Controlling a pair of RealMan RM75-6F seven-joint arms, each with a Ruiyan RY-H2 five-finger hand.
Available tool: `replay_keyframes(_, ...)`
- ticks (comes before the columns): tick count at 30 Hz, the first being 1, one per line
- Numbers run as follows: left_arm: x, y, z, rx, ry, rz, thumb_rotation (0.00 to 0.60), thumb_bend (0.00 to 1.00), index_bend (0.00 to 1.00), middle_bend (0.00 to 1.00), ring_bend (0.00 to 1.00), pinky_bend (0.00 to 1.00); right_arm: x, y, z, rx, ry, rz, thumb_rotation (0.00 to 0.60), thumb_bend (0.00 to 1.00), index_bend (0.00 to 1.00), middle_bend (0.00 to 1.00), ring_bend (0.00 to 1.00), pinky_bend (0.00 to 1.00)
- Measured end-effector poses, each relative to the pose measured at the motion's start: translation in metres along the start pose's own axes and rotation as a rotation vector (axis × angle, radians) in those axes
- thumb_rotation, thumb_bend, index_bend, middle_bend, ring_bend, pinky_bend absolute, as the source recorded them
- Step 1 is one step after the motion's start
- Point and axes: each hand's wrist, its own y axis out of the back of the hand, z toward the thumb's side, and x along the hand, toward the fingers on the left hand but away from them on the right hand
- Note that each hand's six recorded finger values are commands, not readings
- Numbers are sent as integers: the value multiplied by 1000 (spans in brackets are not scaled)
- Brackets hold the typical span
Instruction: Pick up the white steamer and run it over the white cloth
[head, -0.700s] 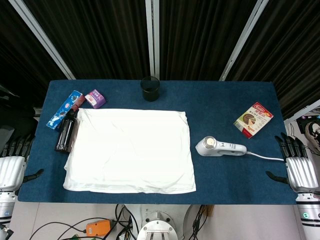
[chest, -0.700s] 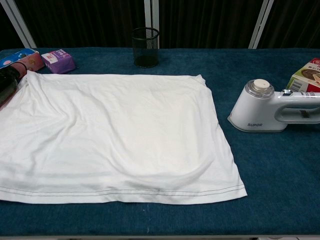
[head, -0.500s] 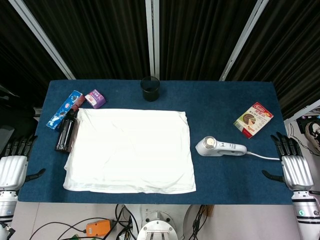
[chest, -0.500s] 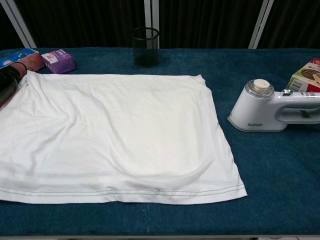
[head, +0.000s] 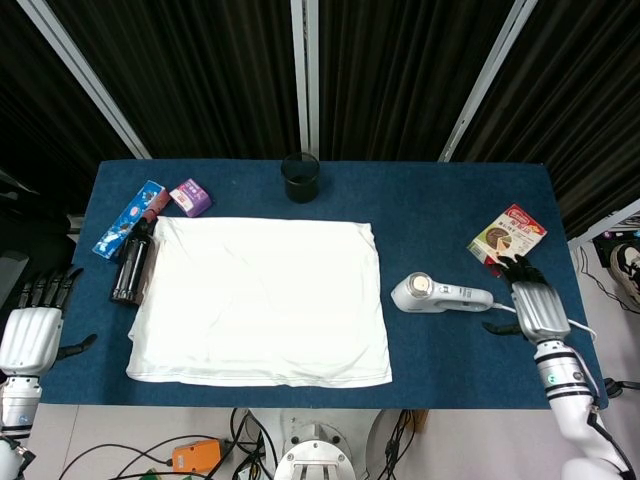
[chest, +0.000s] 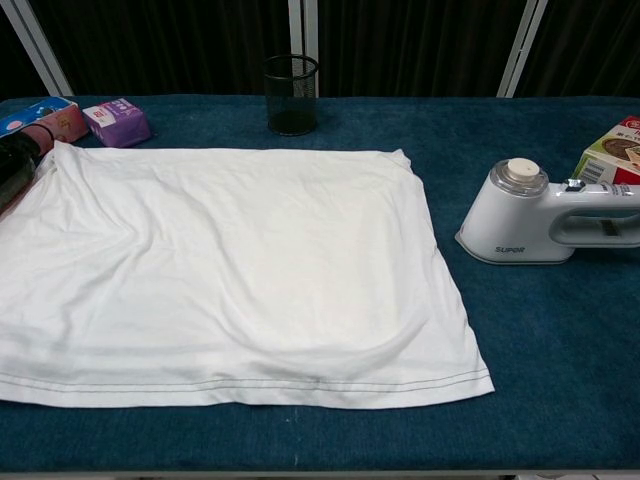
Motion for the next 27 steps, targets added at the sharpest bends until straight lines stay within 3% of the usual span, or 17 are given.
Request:
replay_keyframes(9, 1, -1, -4, 7, 2, -10, 600, 0, 71, 41, 0, 0, -36, -25, 32, 24, 23, 101, 600, 28, 383, 336, 268, 204)
replay_keyframes(19, 2, -2, -6, 11, 5, -18, 600, 0, 71, 41, 0, 0, -48, -39, 34, 36, 10, 131, 600, 29, 449, 458, 472, 134)
replay_keyframes(27, 2, -4, -5, 8, 6, -26, 600, 0, 71, 41, 0, 0, -51, -47, 31, 29, 7, 152, 600, 29, 474, 476, 492, 116)
